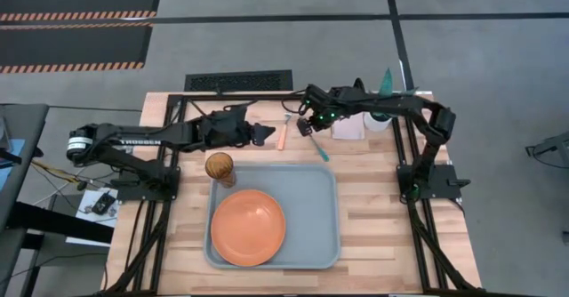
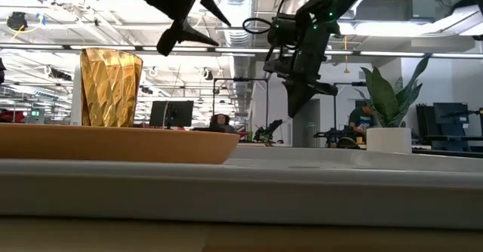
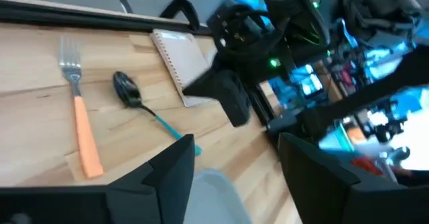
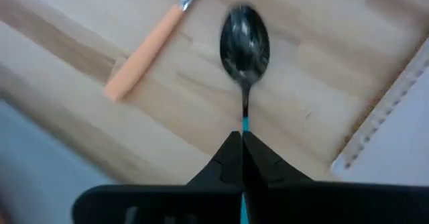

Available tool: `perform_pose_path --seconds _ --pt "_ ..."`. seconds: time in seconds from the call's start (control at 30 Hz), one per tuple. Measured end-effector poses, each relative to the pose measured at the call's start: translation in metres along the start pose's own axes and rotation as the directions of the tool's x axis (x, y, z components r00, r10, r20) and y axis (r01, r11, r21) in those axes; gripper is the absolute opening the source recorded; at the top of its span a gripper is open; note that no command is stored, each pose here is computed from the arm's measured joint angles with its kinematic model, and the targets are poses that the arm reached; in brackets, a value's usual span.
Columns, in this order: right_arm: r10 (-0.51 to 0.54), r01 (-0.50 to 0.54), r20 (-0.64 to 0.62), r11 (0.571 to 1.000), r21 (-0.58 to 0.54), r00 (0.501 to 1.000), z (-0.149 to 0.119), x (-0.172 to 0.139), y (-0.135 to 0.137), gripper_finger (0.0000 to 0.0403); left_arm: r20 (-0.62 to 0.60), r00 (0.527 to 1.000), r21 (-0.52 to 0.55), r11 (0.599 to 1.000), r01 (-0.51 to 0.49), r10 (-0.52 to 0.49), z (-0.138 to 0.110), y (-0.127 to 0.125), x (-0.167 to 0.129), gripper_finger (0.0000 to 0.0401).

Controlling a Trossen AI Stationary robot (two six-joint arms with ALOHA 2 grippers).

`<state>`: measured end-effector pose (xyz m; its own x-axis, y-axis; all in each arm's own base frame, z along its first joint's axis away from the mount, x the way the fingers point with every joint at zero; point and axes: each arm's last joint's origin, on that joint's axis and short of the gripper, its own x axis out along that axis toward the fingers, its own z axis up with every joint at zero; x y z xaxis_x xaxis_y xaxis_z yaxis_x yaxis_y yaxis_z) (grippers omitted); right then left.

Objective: Pick and place plate/cup/fork/spoon on tray
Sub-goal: Put the blue spoon on the gray tray to the right of the orange plate

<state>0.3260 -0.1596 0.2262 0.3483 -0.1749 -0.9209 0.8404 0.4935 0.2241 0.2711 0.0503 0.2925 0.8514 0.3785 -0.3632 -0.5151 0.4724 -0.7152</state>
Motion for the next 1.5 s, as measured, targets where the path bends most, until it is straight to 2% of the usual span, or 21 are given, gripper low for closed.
perform_pose_path --seconds 0.1,0.2,0.4,0.53,0.8,0.93,1.17,1.27,1.43,1.5 --pt "-0.052 0.056 0.053 0.996 -0.074 0.997 -0.001 0.001 0.002 0.0055 -0.013 0.999 0.061 0.997 0.052 -0.051 0.006 -0.009 -0.002 0.0184" --pt "-0.051 0.062 0.089 0.989 -0.136 0.995 -0.003 0.007 0.002 0.0114 -0.009 0.998 0.096 0.993 0.069 -0.068 0.009 -0.013 -0.004 0.0185" --pt "-0.067 0.074 0.084 0.994 -0.081 0.994 -0.013 0.03 -0.016 0.0226 -0.003 0.997 0.1 0.992 0.074 -0.075 0.012 -0.017 -0.005 0.0233" --pt "-0.06 0.065 0.106 0.997 -0.043 0.993 -0.018 0.042 -0.027 0.0249 -0.011 0.998 0.103 0.993 0.064 -0.063 0.011 -0.016 -0.005 0.0263" --pt "0.0 0.013 0.163 0.997 -0.08 0.987 -0.031 0.054 -0.02 0.0236 -0.011 0.999 0.088 0.995 0.054 -0.053 0.011 -0.015 -0.005 0.0276" --pt "-0.045 0.06 0.162 0.994 -0.092 0.986 -0.038 0.065 -0.02 0.0232 -0.007 0.999 0.08 0.996 0.051 -0.051 0.011 -0.015 -0.005 0.0276" --pt "-0.093 0.103 0.086 0.987 -0.125 0.992 -0.051 0.089 -0.017 0.0223 -0.014 0.999 0.061 0.997 0.041 -0.041 0.01 -0.014 -0.005 0.0276" --pt "-0.115 0.122 0.071 0.987 -0.107 0.991 -0.055 0.091 -0.016 0.0181 -0.019 0.999 0.051 0.998 0.033 -0.032 0.01 -0.013 -0.005 0.0276" --pt "-0.112 0.116 0.058 0.991 -0.065 0.992 -0.056 0.088 -0.017 0.0041 -0.017 1.0 0.039 0.999 0.019 -0.018 0.009 -0.012 -0.005 0.0276" --pt "-0.106 0.109 0.052 0.992 -0.059 0.993 -0.056 0.088 -0.017 0.0016 -0.017 1.0 0.038 0.999 0.018 -0.018 0.009 -0.012 -0.005 0.0276"
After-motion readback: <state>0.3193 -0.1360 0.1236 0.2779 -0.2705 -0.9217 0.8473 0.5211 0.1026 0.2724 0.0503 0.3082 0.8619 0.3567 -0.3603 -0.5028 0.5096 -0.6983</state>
